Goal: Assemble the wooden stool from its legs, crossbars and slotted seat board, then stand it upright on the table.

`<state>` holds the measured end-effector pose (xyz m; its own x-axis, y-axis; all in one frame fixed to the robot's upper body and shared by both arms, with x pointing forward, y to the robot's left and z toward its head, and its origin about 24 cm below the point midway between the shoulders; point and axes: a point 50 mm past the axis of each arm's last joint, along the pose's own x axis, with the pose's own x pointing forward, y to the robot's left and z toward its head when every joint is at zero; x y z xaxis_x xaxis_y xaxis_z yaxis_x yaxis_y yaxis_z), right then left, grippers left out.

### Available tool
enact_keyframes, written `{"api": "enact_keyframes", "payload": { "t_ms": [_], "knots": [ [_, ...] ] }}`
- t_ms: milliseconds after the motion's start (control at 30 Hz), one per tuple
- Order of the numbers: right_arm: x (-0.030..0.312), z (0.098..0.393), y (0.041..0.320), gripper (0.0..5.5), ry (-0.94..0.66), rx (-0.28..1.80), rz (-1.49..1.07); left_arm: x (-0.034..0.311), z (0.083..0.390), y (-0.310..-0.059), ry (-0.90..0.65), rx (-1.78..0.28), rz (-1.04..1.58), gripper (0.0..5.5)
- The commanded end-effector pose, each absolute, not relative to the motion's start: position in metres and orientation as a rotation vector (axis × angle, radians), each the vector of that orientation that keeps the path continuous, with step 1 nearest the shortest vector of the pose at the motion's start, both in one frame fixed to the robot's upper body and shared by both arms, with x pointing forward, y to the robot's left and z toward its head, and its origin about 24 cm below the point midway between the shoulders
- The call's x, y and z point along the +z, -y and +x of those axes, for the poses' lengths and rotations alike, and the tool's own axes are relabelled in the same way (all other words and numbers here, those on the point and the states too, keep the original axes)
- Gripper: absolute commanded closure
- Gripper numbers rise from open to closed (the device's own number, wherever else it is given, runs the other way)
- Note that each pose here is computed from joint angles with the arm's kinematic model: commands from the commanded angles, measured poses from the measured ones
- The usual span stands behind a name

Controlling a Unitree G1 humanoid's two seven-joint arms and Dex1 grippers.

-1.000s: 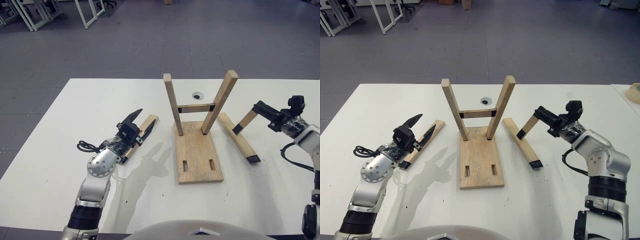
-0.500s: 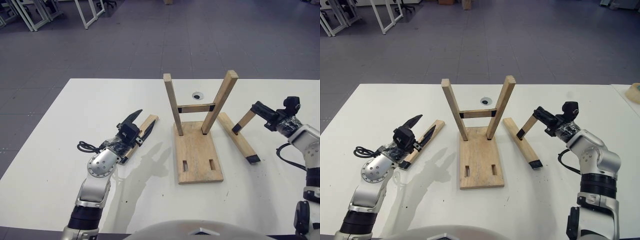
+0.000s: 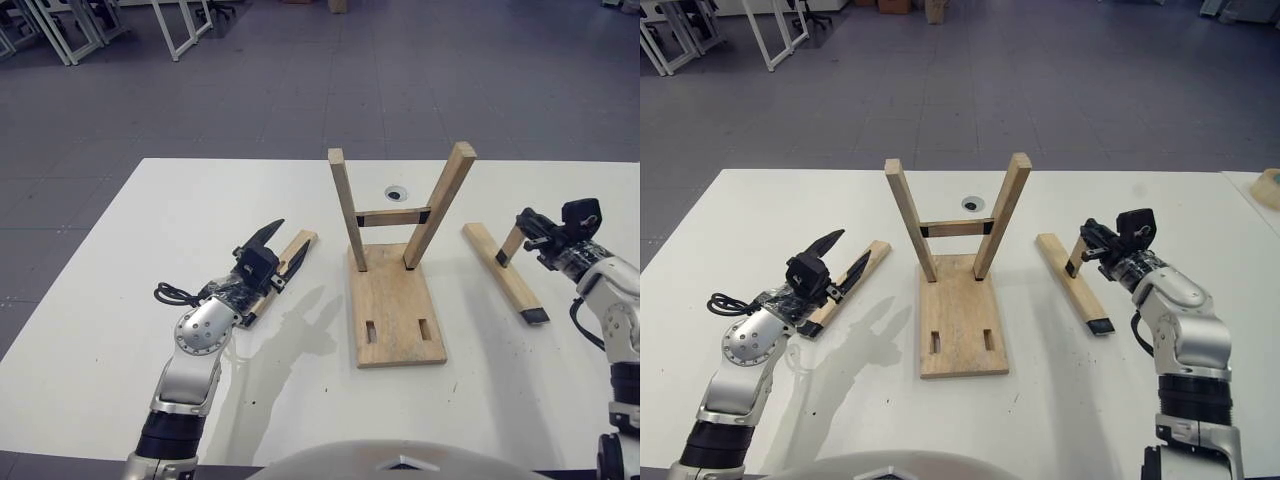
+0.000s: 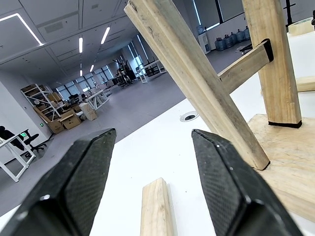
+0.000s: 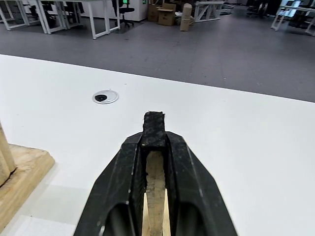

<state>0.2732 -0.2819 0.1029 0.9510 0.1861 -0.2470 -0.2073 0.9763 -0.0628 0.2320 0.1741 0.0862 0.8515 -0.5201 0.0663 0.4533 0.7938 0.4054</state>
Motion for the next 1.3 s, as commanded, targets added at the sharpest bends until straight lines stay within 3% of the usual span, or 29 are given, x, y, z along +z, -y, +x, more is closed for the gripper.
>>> {"api": "enact_keyframes", "payload": {
  "t_ms": [33, 200, 600, 767, 933, 1100, 1200, 1300],
  "knots": [
    [0.059, 0.258, 0.291, 5.09, -0.457, 0.118, -0.032, 0.084, 0.232, -0.174, 0.167, -0.515, 0.395, 2.69],
    [0.073, 0.266, 0.298, 5.09, -0.413, 0.089, -0.021, 0.084, 0.232, -0.174, 0.169, -0.517, 0.395, 2.69],
    [0.103, 0.285, 0.284, 5.09, -0.357, 0.146, 0.002, 0.082, 0.231, -0.175, 0.161, -0.507, 0.394, 2.69],
    [0.126, 0.287, 0.282, 3.97, -0.283, 0.135, -0.032, 0.082, 0.232, -0.177, 0.159, -0.503, 0.395, 2.69],
    [0.189, 0.301, 0.27, 3.01, -0.081, 0.125, -0.03, 0.08, 0.231, -0.179, 0.15, -0.498, 0.395, 2.69],
    [0.243, 0.334, 0.249, 2.98, 0.144, 0.133, -0.007, 0.079, 0.232, -0.178, 0.149, -0.497, 0.393, 2.69],
    [0.223, 0.347, 0.248, 2.98, 0.085, 0.12, -0.039, 0.079, 0.233, -0.179, 0.15, -0.496, 0.394, 2.69],
    [0.155, 0.351, 0.26, 2.98, -0.109, 0.088, -0.045, 0.077, 0.232, -0.178, 0.143, -0.493, 0.388, 2.69]
  ]
}}
